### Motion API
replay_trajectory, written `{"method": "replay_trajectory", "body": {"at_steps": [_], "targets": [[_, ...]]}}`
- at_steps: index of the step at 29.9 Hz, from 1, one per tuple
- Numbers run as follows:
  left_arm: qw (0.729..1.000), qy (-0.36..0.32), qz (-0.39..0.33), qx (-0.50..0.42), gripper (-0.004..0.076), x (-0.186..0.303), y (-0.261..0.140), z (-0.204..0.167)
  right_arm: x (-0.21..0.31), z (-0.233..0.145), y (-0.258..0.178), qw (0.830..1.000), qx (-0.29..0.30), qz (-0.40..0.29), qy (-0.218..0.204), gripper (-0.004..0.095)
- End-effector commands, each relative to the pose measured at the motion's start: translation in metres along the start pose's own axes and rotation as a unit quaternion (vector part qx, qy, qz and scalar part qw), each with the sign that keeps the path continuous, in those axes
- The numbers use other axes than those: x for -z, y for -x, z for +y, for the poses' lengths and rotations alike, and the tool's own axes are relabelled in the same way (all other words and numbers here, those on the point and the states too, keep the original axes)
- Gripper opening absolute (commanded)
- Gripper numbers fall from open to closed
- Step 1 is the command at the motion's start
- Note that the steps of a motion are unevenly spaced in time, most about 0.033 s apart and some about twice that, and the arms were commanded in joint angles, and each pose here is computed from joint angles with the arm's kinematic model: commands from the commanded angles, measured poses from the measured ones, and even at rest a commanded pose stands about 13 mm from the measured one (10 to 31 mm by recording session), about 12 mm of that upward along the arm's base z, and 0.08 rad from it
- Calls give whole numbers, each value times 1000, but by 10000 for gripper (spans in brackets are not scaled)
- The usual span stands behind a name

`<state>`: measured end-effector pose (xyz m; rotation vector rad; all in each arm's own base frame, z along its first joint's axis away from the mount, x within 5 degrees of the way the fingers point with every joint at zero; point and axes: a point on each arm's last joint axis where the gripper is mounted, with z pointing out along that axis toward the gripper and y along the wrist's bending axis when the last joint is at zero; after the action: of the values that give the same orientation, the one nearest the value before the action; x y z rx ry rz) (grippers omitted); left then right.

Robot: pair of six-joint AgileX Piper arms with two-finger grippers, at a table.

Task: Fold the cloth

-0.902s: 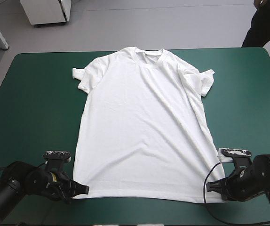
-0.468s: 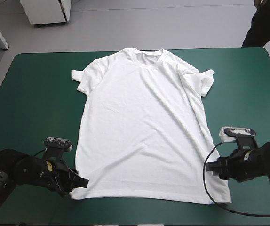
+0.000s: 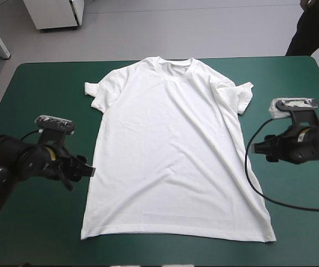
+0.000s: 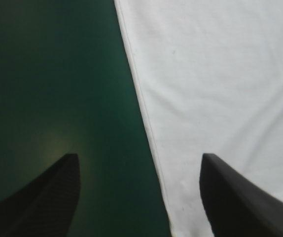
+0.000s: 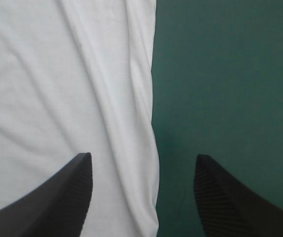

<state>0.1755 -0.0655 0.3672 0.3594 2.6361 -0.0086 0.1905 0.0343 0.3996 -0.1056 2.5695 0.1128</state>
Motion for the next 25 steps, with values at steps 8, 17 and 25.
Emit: {"method": "replay_trajectory", "body": {"at_steps": [8, 17, 25], "targets": [[999, 7, 19, 29, 466, -59, 109, 23, -31, 3, 57, 1000, -6, 15, -8, 537], [998, 7, 38, 53, 454, -121, 161, 51, -40, 2, 61, 1000, -5, 21, -12, 537], [997, 0, 64, 52, 430, -169, 176, 51, -40, -2, 60, 999, 2, 26, -32, 536]]}}
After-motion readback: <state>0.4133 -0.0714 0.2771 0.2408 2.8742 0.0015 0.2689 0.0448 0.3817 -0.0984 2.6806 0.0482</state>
